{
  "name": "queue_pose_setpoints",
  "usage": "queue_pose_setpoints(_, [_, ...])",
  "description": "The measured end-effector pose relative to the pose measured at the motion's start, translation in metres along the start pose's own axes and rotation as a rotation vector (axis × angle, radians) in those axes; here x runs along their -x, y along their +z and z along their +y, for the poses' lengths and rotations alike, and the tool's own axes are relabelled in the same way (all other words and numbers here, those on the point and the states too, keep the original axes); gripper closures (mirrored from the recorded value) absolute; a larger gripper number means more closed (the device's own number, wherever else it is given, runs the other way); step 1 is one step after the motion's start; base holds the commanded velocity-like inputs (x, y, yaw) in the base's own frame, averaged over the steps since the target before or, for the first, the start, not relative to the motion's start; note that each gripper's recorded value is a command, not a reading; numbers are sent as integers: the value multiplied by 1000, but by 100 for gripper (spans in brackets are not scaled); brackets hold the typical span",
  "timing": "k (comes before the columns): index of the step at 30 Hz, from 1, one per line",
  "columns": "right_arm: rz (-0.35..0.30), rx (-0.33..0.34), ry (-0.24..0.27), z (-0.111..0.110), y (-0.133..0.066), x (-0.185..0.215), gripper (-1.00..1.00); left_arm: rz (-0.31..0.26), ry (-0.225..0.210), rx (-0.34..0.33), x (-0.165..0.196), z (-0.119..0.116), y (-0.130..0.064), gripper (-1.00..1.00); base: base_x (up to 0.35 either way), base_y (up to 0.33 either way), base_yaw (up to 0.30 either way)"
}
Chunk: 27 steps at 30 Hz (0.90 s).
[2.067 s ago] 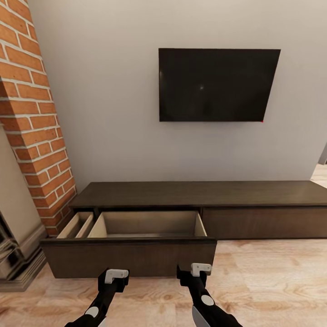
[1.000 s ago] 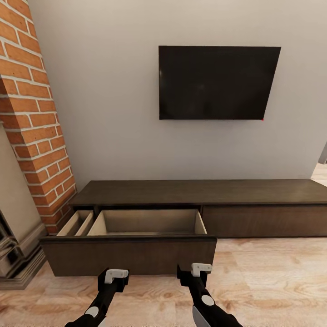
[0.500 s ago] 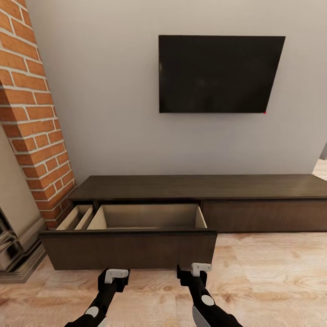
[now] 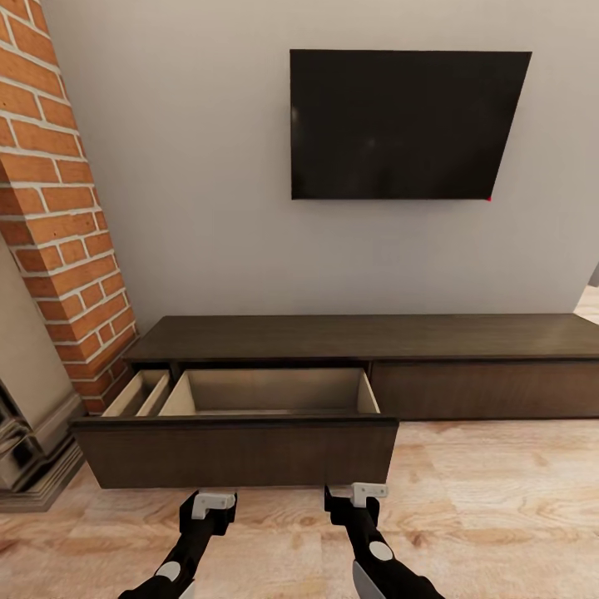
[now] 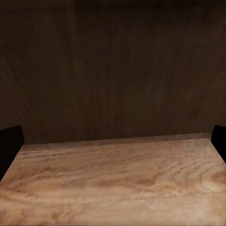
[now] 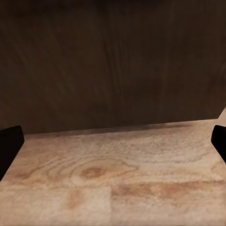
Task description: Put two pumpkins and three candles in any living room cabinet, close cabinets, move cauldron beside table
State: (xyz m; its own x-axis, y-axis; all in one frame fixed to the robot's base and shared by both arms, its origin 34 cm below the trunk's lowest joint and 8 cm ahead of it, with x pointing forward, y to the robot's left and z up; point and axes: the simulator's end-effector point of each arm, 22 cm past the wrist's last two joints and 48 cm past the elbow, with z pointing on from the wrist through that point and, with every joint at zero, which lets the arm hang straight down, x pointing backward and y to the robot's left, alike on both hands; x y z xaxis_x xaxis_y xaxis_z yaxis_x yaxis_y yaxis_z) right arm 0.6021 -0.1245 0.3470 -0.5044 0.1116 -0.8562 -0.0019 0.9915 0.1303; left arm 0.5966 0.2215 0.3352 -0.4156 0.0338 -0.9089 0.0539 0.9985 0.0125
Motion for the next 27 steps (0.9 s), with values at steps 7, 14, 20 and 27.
queue_pose_setpoints(7, [0, 0, 1, 0, 0, 0, -100, -3, 1, 2, 1, 1, 0, -100, 52, 0, 0])
queue_pose_setpoints(14, [-4, -1, 3, -1, 0, 1, -100, -4, 1, 4, 1, 1, 0, -100, 45, 0, 0])
queue_pose_setpoints(20, [-2, -2, 4, -1, 0, 1, -100, -5, 0, 5, 2, 1, 0, -100, 6, 0, 0])
queue_pose_setpoints(27, [-3, -11, 7, -2, 0, 1, -100, -6, 0, 6, 2, 2, 0, -100, 0, 0, 0])
